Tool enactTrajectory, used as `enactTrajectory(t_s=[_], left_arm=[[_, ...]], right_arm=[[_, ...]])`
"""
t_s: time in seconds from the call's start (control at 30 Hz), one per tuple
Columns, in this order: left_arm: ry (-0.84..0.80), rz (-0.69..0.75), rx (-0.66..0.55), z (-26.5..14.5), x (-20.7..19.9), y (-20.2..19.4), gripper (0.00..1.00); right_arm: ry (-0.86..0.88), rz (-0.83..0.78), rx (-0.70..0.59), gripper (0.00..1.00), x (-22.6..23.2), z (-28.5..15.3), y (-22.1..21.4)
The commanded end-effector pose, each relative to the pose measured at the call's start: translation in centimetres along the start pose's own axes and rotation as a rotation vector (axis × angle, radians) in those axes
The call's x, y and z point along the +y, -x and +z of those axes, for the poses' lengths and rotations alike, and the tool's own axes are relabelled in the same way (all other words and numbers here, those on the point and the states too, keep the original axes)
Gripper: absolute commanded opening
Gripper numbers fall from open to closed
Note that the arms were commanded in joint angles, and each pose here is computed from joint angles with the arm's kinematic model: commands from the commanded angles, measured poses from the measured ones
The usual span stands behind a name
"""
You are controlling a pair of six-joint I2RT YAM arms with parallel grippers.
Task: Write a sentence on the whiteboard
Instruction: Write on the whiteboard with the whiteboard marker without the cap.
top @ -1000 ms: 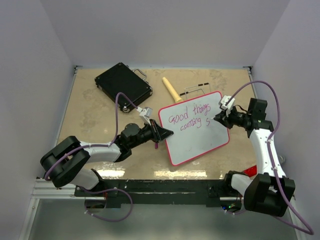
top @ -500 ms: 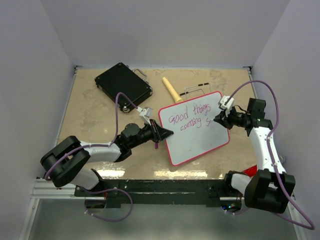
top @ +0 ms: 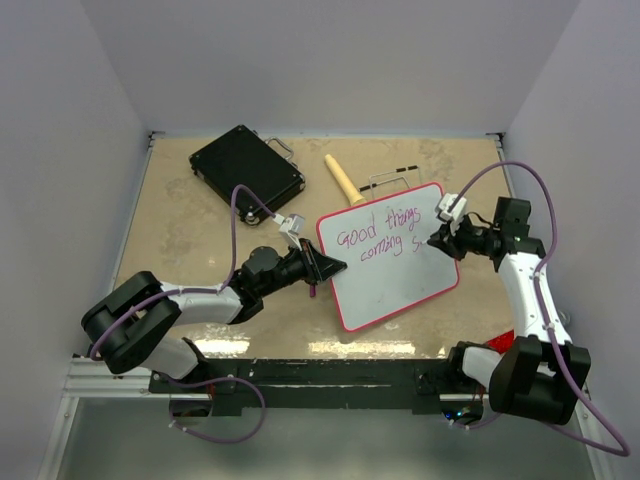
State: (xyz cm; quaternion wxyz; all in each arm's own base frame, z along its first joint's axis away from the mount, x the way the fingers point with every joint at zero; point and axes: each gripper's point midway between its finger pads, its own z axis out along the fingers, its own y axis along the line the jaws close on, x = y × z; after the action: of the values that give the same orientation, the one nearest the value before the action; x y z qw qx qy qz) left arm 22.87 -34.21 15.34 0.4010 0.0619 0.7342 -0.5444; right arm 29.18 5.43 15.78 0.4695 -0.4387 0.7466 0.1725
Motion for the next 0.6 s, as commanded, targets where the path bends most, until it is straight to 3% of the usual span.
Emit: enactTrajectory(t_s=[0.0,0.23,0.57], left_arm=[[-0.058,0.063,0.017,0.2,-1.1,-0.1,0.0],[-0.058,0.06,0.02,0.2,-1.0,-0.2,0.0],[-0.056,0.062,0.022,0.2,-0.9,-0.2,0.0]], right_arm=[[0.034,-0.027,0.046,0.0,0.7,-0.1,-0.8],[0.05,-0.036,0.038,0.0,0.7,-0.1,-0.6],[-0.079,-0.014,-0.037,0.0,-2.2,-0.3,2.1]])
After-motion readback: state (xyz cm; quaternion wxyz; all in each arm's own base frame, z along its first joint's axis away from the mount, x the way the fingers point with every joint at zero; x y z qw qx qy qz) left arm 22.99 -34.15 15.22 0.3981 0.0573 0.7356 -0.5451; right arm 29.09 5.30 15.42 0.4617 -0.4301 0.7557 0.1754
